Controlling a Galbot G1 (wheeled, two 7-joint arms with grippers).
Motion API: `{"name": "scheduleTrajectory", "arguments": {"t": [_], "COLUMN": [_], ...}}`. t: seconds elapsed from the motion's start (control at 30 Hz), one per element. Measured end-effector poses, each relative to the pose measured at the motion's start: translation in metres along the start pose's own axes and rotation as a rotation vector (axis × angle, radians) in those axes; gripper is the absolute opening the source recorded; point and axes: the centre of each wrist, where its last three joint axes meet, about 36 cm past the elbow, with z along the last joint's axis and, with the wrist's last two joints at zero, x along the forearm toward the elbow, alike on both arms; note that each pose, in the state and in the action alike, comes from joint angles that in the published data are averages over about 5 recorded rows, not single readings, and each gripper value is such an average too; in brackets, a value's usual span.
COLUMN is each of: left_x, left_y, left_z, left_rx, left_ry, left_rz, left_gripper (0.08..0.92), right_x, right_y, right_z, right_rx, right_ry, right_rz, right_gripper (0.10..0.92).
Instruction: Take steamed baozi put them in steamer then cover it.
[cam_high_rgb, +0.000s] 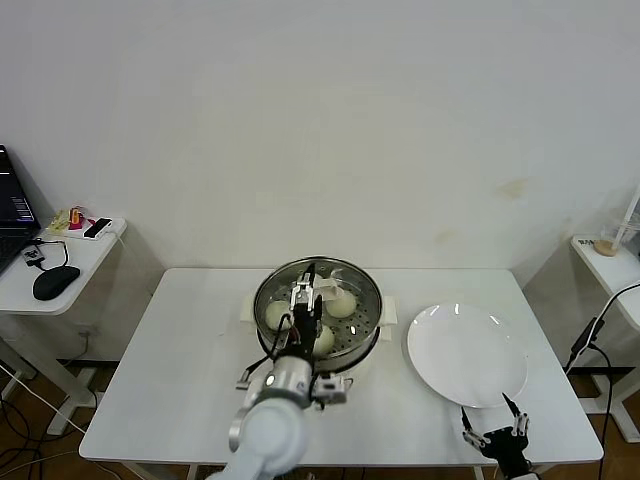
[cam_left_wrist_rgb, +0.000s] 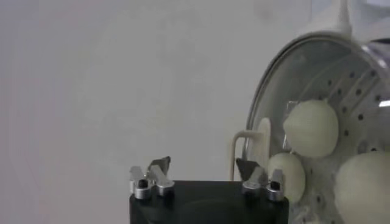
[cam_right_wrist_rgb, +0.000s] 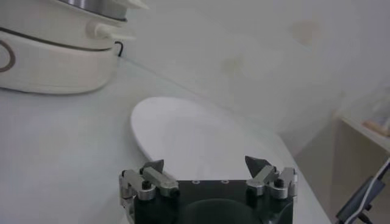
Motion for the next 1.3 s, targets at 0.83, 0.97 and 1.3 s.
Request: {"name": "scheduleTrajectory", "arguments": {"t": [0.83, 0.97, 1.3], "left_x": [0.145, 0.164, 0.197], "left_y": [-0.027, -0.038, -0.049], "left_z": [0.136, 0.144, 0.150], "left_rx": [1.052, 1.175, 1.326], "left_ry": [0.059, 0.123, 0.225], "left_rz": [-0.102, -0.141, -0.191], "left_gripper": [0.823, 0.823, 0.823], "right_x": [0.016, 0.025, 0.035], "right_y": [0.005, -0.002, -0.004], "right_z": [-0.018, -0.026, -0.048], "right_rx": [-0.219, -0.249, -0.299], "right_ry": [-0.106, -0.085, -0.047], "right_rz": [-0.096, -0.117, -0.167], "right_gripper": [0.823, 0.823, 0.823]}}
